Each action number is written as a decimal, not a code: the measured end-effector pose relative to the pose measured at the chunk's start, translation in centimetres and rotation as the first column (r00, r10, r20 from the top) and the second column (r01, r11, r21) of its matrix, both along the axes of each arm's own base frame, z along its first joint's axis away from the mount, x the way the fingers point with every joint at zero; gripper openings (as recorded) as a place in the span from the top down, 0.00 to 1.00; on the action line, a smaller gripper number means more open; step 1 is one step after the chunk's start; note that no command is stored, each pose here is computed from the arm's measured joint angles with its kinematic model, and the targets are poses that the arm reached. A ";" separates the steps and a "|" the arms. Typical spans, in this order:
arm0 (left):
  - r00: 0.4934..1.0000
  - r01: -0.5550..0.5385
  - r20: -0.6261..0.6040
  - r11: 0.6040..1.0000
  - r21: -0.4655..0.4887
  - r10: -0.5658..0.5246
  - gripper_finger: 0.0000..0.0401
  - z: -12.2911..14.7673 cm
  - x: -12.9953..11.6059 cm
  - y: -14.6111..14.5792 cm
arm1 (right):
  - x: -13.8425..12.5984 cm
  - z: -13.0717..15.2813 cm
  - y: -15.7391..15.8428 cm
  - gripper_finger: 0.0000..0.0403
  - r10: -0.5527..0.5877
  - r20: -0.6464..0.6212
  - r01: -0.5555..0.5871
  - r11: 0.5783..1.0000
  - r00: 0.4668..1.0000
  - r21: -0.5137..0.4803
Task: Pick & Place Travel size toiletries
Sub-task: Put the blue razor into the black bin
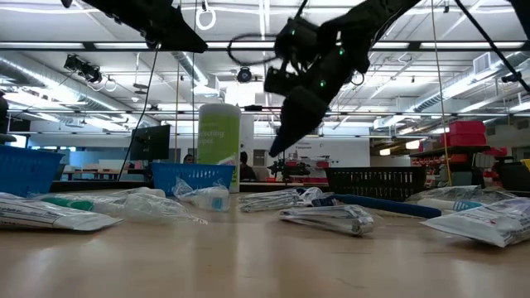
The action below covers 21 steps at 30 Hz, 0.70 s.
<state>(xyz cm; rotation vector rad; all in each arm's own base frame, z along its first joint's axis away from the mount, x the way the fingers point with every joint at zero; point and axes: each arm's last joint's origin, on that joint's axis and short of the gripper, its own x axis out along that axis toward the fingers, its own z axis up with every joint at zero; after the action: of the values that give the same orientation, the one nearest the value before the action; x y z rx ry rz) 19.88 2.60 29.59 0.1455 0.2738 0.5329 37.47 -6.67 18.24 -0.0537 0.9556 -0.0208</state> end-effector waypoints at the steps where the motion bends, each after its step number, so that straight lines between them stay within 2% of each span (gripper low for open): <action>1: 1.000 0.002 0.004 1.000 0.004 -0.002 0.68 0.1 0.0 0.0 | -0.1 -0.4 -0.3 0.61 -0.007 -0.020 0.007 1.000 1.000 0.003; 13: 1.000 0.008 0.018 1.000 0.026 -0.009 0.68 0.3 0.1 0.0 | 0.3 -4.6 -2.3 0.51 0.002 -0.123 -0.006 1.000 0.992 -0.029; 17: 1.000 0.010 0.012 0.999 0.034 -0.011 0.68 0.3 0.1 0.0 | 0.3 -4.6 -2.3 0.52 0.041 -0.126 -0.048 0.997 0.991 -0.054; 21: 1.000 0.007 0.012 0.999 0.035 -0.008 0.68 0.3 0.1 0.0 | 0.2 -4.7 -2.3 0.58 0.071 -0.139 -0.081 0.994 0.988 -0.068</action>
<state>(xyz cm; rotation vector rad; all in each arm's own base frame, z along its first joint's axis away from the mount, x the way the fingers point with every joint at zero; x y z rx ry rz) 19.95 2.62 29.87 0.1771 0.2525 0.5312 37.71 -8.98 13.55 -0.1615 1.0893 0.0180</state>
